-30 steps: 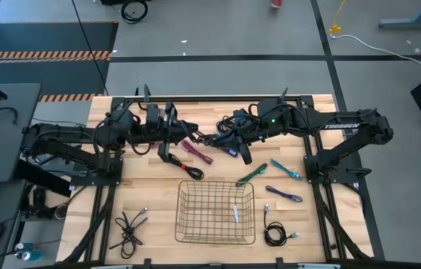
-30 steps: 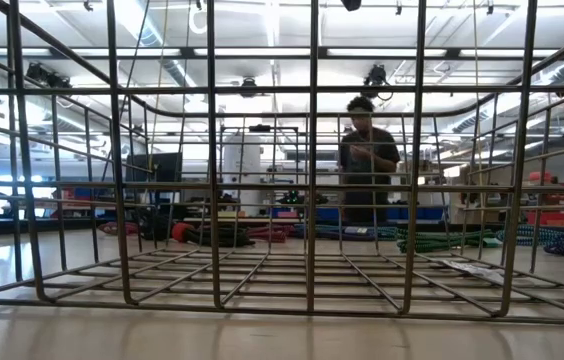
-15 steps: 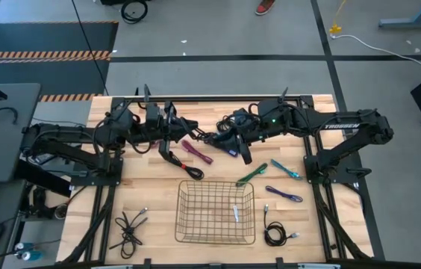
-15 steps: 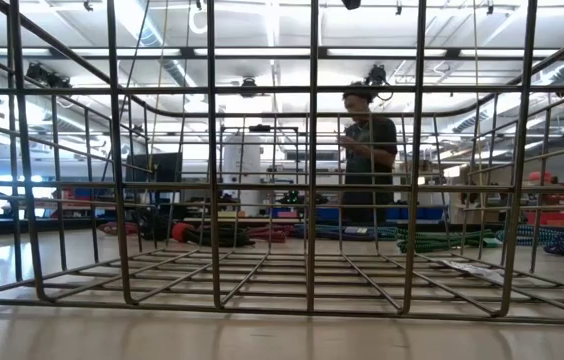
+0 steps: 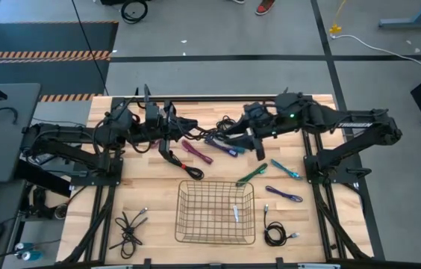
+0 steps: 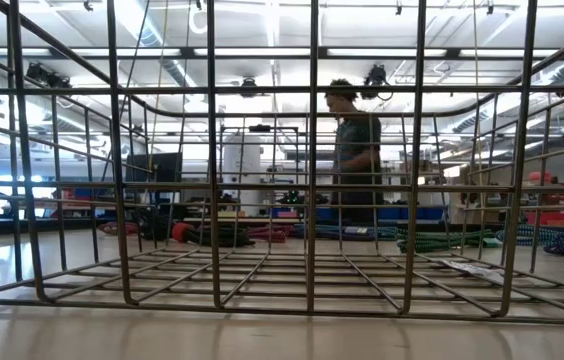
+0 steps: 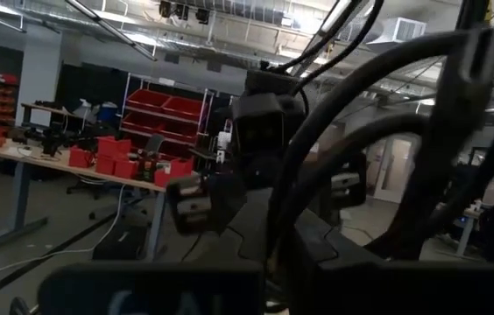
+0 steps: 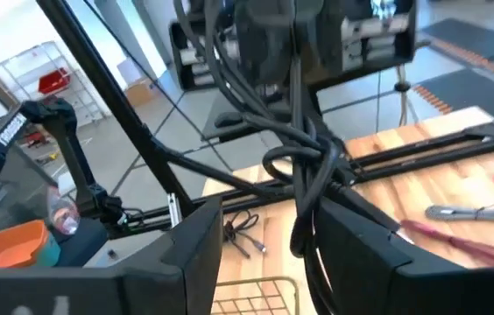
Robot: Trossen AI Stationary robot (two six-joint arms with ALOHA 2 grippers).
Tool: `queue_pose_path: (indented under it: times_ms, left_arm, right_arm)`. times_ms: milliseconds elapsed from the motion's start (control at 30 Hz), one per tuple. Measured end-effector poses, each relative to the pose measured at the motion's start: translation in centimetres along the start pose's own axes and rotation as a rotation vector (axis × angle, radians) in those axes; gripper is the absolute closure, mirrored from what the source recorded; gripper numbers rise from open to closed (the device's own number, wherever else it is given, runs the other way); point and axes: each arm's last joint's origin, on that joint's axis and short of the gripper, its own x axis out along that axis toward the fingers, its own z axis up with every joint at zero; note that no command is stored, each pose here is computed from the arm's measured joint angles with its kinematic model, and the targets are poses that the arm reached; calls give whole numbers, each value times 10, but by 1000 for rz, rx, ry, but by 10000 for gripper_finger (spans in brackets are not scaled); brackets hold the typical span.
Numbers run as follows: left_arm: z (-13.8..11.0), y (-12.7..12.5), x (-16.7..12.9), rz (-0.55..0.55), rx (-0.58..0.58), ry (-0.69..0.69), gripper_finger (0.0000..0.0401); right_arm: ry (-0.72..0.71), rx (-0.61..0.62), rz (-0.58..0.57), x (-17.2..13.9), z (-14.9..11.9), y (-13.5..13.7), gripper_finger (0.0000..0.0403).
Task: Pick and place USB-C Cables
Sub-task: Put the black charger cable into the wire basket
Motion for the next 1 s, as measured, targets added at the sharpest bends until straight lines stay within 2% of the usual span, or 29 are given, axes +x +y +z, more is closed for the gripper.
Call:
queue_pose_path:
  times_ms: [167,333,700,1000]
  left_arm:
    - [-1,-1,0,-4,-19,7,387]
    - [-5,-10,-1,-69,-56,43,387]
    - [-38,-41,-12,-124,-186,364,387]
    - [-60,-60,-22,-68,-250,537,387]
  right_arm:
    - [-18,-21,-9,-9,3,2,218]
    - [-9,-20,-21,-14,3,3,218]
    - [5,-17,-20,-16,3,2,218]
    - [-7,-20,6,-23,5,5,218]
